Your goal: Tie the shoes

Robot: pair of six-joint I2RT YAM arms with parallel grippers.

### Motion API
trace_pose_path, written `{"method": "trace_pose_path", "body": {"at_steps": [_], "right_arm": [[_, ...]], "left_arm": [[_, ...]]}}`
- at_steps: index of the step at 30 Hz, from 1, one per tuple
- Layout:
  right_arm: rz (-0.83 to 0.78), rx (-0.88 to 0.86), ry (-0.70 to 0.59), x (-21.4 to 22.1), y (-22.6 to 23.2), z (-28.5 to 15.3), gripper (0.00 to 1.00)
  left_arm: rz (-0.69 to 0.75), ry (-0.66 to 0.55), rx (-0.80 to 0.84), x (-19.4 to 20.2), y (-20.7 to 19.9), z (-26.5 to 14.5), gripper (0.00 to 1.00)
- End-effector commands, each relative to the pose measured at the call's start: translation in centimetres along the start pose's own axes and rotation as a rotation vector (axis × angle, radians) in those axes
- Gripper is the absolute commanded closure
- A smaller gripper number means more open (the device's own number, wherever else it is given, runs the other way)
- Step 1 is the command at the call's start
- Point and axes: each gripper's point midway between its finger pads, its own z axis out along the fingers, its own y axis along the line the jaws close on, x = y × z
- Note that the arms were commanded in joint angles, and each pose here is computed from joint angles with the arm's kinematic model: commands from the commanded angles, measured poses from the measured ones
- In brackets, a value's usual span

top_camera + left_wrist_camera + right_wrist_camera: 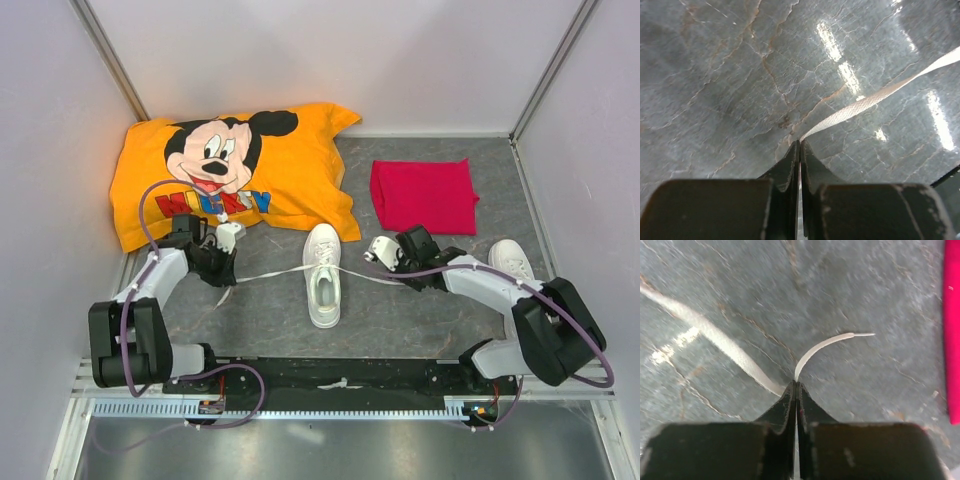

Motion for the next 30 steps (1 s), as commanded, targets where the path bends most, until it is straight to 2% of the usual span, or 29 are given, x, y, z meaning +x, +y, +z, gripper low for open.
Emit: {"method": "trace_pose_path", "body": {"at_steps": [1, 2, 3, 5, 6, 8, 9, 11, 12, 15, 18, 20, 21, 23, 26, 27, 30], "right_arm": [[0.035, -0.068, -0.063, -2.3, 0.5, 0.5, 0.88], [0.04, -0.082, -0.067, -2.4, 0.7, 0.5, 0.84], [0.044, -0.09, -0.071, -2.6, 0.8, 0.5, 0.74], [0.047, -0.089, -0.081, -3.1, 0.5, 0.4, 0.59], [0.052, -0.091, -0.077, -3.0, 0.5, 0.2, 0.46], [0.066, -0.08, -0.092, -3.5, -0.2, -0.5, 0.34], [0.071, -0.078, -0.104, -3.8, -0.5, -0.9, 0.24], [0.093, -0.049, -0.15, -4.9, -2.0, -2.5, 0.15], [0.1, -0.05, -0.188, -5.7, -2.3, -3.2, 0.08], [0.109, 0.004, -0.328, -8.4, -4.5, -6.9, 0.02], [0.079, 0.053, -0.482, -11.1, -5.7, -11.2, 0.02], [0.054, 0.061, -0.605, -13.1, -5.7, -13.8, 0.02], [0.047, 0.07, -0.648, -13.6, -5.7, -14.7, 0.02], [0.044, 0.076, -0.703, -14.5, -5.9, -15.3, 0.02], [0.032, 0.051, -0.711, -15.1, -5.7, -14.5, 0.02], [0.023, 0.035, -0.699, -15.3, -5.7, -13.8, 0.02], [-0.045, -0.046, -0.658, -15.6, -4.9, -12.5, 0.02]], "left_arm": [[0.024, -0.027, -0.03, -1.2, 0.7, 1.2, 0.85], [0.032, -0.026, -0.015, -1.3, 0.3, 1.4, 0.82], [0.04, -0.032, -0.007, -1.5, 0.3, 1.5, 0.74], [0.055, -0.051, 0.02, -2.1, -0.2, 1.4, 0.67], [0.074, -0.072, 0.018, -2.8, -0.3, 0.9, 0.6], [0.096, -0.108, 0.022, -3.8, -0.6, 0.1, 0.55], [0.122, -0.136, 0.014, -4.8, -0.5, -0.5, 0.52], [0.169, -0.209, 0.015, -6.5, -1.3, -2.2, 0.49], [0.204, -0.246, 0.017, -7.6, -1.5, -3.1, 0.46], [0.313, -0.376, 0.044, -10.3, -3.6, -6.2, 0.4], [0.46, -0.485, 0.048, -12.3, -5.8, -9.2, 0.35], [0.542, -0.523, 0.051, -12.5, -7.1, -10.6, 0.33], [0.633, -0.536, 0.077, -12.7, -8.4, -10.8, 0.3], [0.705, -0.543, 0.09, -12.7, -9.4, -10.8, 0.3], [0.745, -0.549, 0.164, -12.4, -10.9, -10.3, 0.3], [0.776, -0.568, 0.234, -12.3, -12.0, -10.1, 0.3], [0.898, -0.571, 0.301, -12.1, -12.9, -8.3, 0.33]]}}
